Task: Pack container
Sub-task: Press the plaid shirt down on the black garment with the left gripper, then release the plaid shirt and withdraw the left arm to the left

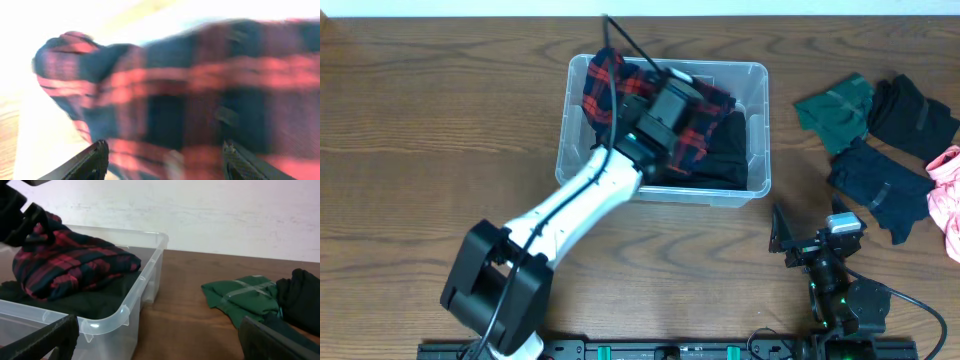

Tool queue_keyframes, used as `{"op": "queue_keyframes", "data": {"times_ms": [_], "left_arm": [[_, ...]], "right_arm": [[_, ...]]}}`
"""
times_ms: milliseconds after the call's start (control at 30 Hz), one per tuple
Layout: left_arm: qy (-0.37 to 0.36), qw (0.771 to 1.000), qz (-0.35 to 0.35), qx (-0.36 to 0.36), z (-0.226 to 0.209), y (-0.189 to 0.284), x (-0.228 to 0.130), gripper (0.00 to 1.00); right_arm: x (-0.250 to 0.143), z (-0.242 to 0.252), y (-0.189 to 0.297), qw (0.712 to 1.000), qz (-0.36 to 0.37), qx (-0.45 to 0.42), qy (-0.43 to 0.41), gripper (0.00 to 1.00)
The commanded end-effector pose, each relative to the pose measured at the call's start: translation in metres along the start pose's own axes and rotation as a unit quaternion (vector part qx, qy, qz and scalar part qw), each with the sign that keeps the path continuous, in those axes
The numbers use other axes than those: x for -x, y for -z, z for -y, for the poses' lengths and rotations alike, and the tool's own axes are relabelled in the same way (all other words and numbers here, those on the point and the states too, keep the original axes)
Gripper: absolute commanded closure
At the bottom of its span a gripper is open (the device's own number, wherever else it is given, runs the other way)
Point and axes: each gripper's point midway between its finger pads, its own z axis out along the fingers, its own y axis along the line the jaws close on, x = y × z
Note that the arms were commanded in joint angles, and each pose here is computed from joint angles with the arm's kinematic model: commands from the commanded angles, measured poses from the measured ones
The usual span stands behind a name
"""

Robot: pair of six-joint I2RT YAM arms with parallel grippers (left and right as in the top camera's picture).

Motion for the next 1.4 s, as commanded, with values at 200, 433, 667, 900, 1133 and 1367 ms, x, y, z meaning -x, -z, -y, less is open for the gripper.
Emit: {"op": "queue_keyframes", "data": {"times_ms": [200,433,667,900,1133,1367], "left_arm": [[0.035,0.999,0.005,0.012,-0.036,-0.062,0.000,0.28],[0.017,0.999,-0.038,0.007,-0.024,-0.091,-0.032,0.28],[-0.002,0.995,-0.095,-0.035,0.001,-0.085,-0.062,0.28],[0.045,0.985,-0.164,-0.024,0.003,-0.074,-0.095,0.29],[0.053,0.984,-0.170,-0.020,-0.001,-0.070,-0.095,0.29],[0.079,0.991,-0.111,-0.017,-0.021,-0.053,-0.042,0.29]], "right_arm": [[0.000,0.000,0.000,1.000,0.002,0.000,-0.005,0.01],[0.000,0.000,0.000,1.000,0.002,0.000,-0.005,0.01],[0.000,0.000,0.000,1.000,0.001,0.000,-0.005,0.01],[0.000,0.000,0.000,1.000,0.002,0.000,-0.005,0.01],[0.000,0.000,0.000,1.000,0.002,0.000,-0.005,0.01],[0.000,0.000,0.000,1.000,0.002,0.000,-0.005,0.01]]}}
